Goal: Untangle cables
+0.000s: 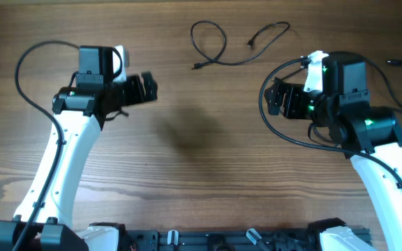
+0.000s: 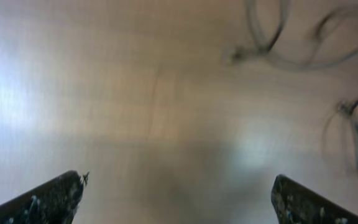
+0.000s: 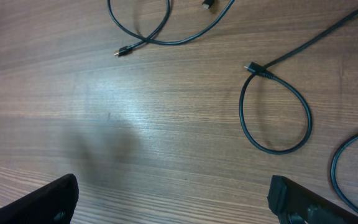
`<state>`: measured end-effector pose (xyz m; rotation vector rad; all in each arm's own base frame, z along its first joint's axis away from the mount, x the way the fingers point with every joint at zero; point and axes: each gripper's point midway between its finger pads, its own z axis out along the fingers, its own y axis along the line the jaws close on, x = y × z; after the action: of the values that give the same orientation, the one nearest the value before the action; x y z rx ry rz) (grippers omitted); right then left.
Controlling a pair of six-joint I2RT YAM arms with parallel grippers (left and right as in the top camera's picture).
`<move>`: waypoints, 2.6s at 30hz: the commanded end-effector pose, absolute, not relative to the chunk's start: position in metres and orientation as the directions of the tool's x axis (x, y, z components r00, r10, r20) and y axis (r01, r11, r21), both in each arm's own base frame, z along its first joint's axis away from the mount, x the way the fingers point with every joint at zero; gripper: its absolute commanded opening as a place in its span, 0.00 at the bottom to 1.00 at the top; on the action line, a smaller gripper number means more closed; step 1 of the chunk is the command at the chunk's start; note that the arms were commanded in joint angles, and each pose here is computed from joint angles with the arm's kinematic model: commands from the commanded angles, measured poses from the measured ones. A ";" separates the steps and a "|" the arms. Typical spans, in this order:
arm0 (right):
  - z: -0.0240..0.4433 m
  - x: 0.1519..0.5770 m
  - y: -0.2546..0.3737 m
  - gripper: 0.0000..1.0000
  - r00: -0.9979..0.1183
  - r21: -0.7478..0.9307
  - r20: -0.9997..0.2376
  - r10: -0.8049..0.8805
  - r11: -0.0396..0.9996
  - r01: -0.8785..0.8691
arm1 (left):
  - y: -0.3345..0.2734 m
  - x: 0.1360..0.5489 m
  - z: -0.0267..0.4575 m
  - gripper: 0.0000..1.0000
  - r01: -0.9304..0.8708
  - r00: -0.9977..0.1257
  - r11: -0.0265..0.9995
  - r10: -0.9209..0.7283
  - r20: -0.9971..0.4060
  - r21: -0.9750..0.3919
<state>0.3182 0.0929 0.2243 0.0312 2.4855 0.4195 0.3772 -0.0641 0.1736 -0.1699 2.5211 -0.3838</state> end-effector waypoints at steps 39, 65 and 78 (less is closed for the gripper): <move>0.217 0.321 0.091 1.00 -0.819 0.276 -0.565 0.098 0.958 -0.075 | -0.047 0.256 0.245 1.00 0.302 0.131 0.953 -0.073 -0.989 -0.031; 0.218 0.321 0.091 1.00 -0.819 0.276 -0.565 0.098 0.958 -0.076 | 0.003 0.246 0.157 1.00 -0.001 -0.074 0.981 -0.192 -0.979 -0.192; 0.218 0.321 0.091 1.00 -0.819 0.276 -0.565 0.098 0.958 -0.076 | 0.003 0.246 0.157 1.00 -0.001 -0.074 0.981 -0.192 -0.979 -0.193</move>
<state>0.3193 0.0931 0.2202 0.0332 2.4989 0.4169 0.2463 -0.0015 0.1596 -0.1236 1.6370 -0.1682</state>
